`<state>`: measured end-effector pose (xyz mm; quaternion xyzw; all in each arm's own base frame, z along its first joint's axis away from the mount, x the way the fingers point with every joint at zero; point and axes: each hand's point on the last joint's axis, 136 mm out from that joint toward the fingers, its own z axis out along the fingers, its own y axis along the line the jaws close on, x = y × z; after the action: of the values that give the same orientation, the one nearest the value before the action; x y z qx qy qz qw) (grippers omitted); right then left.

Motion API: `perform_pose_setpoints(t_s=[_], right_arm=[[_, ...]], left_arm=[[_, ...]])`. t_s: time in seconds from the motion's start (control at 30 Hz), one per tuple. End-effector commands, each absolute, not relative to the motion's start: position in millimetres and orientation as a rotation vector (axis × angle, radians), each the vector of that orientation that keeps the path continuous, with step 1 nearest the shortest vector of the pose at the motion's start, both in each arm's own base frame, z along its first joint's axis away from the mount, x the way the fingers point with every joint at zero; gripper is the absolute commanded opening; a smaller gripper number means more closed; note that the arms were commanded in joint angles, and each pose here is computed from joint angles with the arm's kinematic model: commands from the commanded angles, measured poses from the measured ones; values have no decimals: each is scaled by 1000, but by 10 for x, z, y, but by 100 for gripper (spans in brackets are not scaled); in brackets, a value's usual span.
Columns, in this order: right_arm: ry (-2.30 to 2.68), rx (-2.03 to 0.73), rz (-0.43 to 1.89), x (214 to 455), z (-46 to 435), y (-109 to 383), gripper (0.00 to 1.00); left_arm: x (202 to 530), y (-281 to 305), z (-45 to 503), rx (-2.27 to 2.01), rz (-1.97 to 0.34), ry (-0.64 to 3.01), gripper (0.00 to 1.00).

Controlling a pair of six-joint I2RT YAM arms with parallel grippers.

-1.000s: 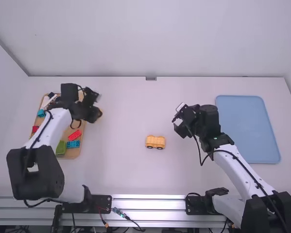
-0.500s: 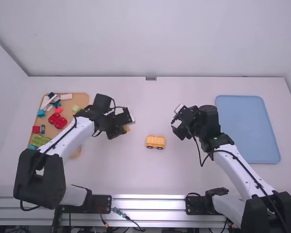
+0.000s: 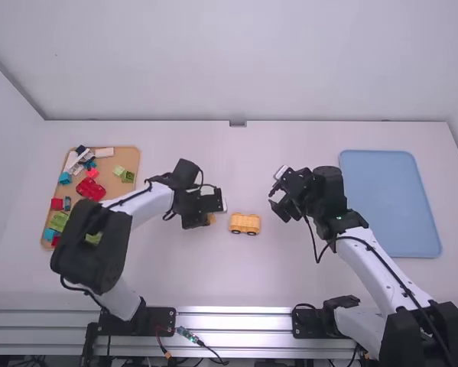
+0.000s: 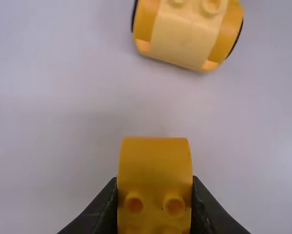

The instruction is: Assemble lego blocks to make yellow taxi

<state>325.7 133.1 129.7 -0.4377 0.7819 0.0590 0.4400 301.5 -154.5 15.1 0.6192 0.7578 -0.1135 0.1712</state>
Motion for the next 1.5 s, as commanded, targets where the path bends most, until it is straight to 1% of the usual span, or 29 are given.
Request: perform_pose_setpoints(t_s=[0.0, 0.17, 0.37, 0.4, 0.43, 0.5, 0.57, 0.67, 0.7, 0.73, 0.77, 0.8, 0.83, 0.9, 0.93, 1.17, 1.33, 1.47], right_arm=[[1938, -1086, 157, 3231, 1306, 1334, 99], [1941, -1084, 158, 3229, 1304, 1332, 99], [1940, -1085, 158, 3229, 1304, 1333, 99], [1940, -1085, 158, 3229, 1304, 1333, 99], [1940, -1086, 158, 3228, 1304, 1334, 99], [1939, -1086, 156, 3230, 1305, 1332, 99], [1938, -1088, 155, 3230, 1305, 1333, 99], [1938, -1088, 156, 3229, 1305, 1333, 99], [1938, -1088, 156, 3229, 1305, 1334, 99], [1938, -1088, 156, 3229, 1305, 1334, 99], [1938, -1087, 156, 3229, 1305, 1333, 99], [1938, -1088, 156, 3229, 1305, 1334, 99], [1938, -1088, 157, 3228, 1304, 1335, 99], [1939, -1087, 158, 3227, 1303, 1334, 99], [1942, -1086, 159, 3225, 1301, 1334, 99], [1974, -1106, 187, 3147, 1225, 1338, 99], [1871, -1252, 287, 2981, 1201, 1510, 99], [1831, -1313, 346, 2887, 992, 1584, 99]], left_arm=[[2928, -1603, 71, 1834, -382, 2078, 2], [2953, -1609, -37, 1828, -387, 2090, 2], [2911, -1616, -157, 1833, -387, 2084, 2], [2907, -1614, -166, 1833, -385, 2083, 6], [2905, -1612, -170, 1833, -385, 2083, 7], [2882, -1604, -179, 1835, -391, 2091, 17], [2869, -1601, -181, 1837, -396, 2095, 19], [2875, -1604, -179, 1837, -394, 2092, 28], [2878, -1604, -178, 1836, -393, 2092, 33], [2878, -1605, -177, 1836, -393, 2092, 34], [2875, -1603, -179, 1836, -394, 2093, 45], [2874, -1602, -179, 1836, -394, 2094, 68], [2872, -1602, -179, 1837, -395, 2094, 69], [2874, -1603, -179, 1837, -394, 2093, 92], [2883, -1607, -177, 1835, -391, 2090, 99], [2950, -1517, -199, 1832, -323, 2112, 99], [2950, -1554, -187, 1840, -335, 2089, 99], [2986, -1621, -153, 1844, -357, 2025, 99]])
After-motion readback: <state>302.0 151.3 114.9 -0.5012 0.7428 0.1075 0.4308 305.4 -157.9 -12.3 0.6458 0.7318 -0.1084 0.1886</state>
